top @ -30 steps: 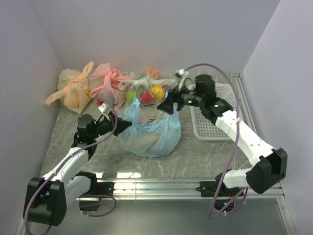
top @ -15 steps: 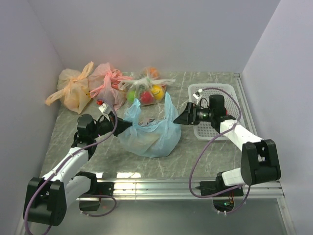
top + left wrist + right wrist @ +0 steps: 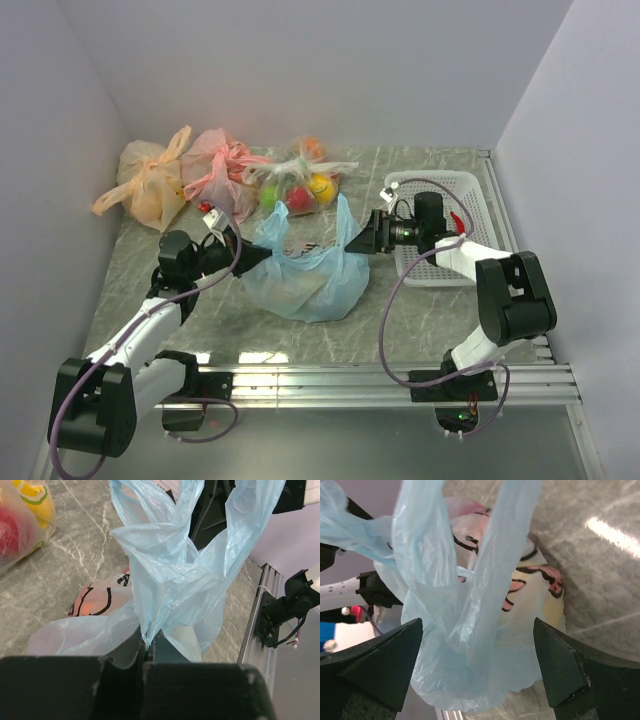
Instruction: Place the fake fruits into the plastic bag and tie a complex knot
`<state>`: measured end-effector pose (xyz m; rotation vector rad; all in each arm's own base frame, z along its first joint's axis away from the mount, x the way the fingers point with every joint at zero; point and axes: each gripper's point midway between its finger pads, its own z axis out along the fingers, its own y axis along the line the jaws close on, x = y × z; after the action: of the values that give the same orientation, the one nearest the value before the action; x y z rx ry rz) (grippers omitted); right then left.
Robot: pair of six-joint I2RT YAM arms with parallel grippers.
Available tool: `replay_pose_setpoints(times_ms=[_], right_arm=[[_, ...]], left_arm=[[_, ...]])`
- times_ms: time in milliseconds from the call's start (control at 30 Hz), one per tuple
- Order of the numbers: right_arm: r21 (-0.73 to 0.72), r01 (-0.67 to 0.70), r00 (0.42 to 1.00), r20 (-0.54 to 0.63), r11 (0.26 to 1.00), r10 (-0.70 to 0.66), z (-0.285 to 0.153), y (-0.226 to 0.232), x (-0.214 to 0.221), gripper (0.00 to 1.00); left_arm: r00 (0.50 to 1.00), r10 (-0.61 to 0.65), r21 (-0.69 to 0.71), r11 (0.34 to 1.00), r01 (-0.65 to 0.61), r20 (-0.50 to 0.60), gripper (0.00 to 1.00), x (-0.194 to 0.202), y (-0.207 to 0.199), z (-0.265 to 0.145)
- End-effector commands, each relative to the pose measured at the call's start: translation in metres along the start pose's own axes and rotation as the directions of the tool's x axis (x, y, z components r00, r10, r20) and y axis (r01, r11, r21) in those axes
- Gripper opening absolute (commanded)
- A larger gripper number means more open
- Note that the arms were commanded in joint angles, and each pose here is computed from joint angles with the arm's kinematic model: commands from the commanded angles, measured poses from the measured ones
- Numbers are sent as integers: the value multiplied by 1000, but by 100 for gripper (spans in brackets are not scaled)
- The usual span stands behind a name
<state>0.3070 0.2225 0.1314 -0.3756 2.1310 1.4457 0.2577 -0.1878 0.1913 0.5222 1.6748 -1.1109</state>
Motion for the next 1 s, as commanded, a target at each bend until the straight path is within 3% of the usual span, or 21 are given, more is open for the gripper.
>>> replay_pose_setpoints(times_ms=[0, 167, 267, 300, 333, 367, 433, 467, 533, 567, 667, 867, 967], right_arm=[[-30, 54, 998, 37, 998, -53, 2, 9, -19, 98], [-92, 92, 995, 53, 991, -87, 8, 24, -23, 93], [-139, 155, 988, 23, 978, -154, 17, 40, -25, 51], [-143, 177, 984, 18, 974, -176, 19, 44, -28, 7], [-127, 157, 986, -31, 979, -162, 24, 50, -28, 0], [-114, 187, 980, -51, 976, -194, 27, 51, -27, 0], [-84, 257, 960, -92, 963, -264, 31, 56, -27, 0], [-101, 343, 929, -111, 934, -353, 36, 64, -22, 0], [-100, 392, 899, -170, 915, -404, 39, 70, -11, 0], [-121, 436, 875, -173, 892, -452, 44, 82, -11, 0], [-152, 495, 836, -185, 855, -517, 49, 90, -5, 0], [-275, 564, 759, -199, 778, -620, 45, 109, 9, 0], [-303, 574, 744, -197, 761, -639, 38, 114, 15, 5]], left_arm=[[997, 71, 47, 996, -73, 36, 0, -24, -10, 4], [998, 64, 61, 996, -66, 29, 1, -22, -11, 5], [997, 79, 112, 991, -79, 6, 1, -22, -19, 6], [995, 96, 157, 983, -92, -17, 1, -20, -28, 8], [991, 127, 182, 976, -119, -30, 0, -20, -34, 9], [977, 213, 220, 954, -203, -25, 0, -27, -45, 13], [971, 223, 268, 944, -192, -88, 1, -18, -57, 11], [948, 310, 318, 908, -272, -74, 1, -25, -68, 14], [934, 318, 365, 899, -242, -163, 1, -7, -75, 11], [909, 394, 417, 855, -308, -136, 1, -11, -84, 13], [885, 435, 472, 823, -316, -165, 1, -3, -92, 15], [903, 354, 463, 860, -213, -242, 0, 11, -76, 33], [910, 337, 430, 878, -212, -241, 1, 14, -67, 39]])
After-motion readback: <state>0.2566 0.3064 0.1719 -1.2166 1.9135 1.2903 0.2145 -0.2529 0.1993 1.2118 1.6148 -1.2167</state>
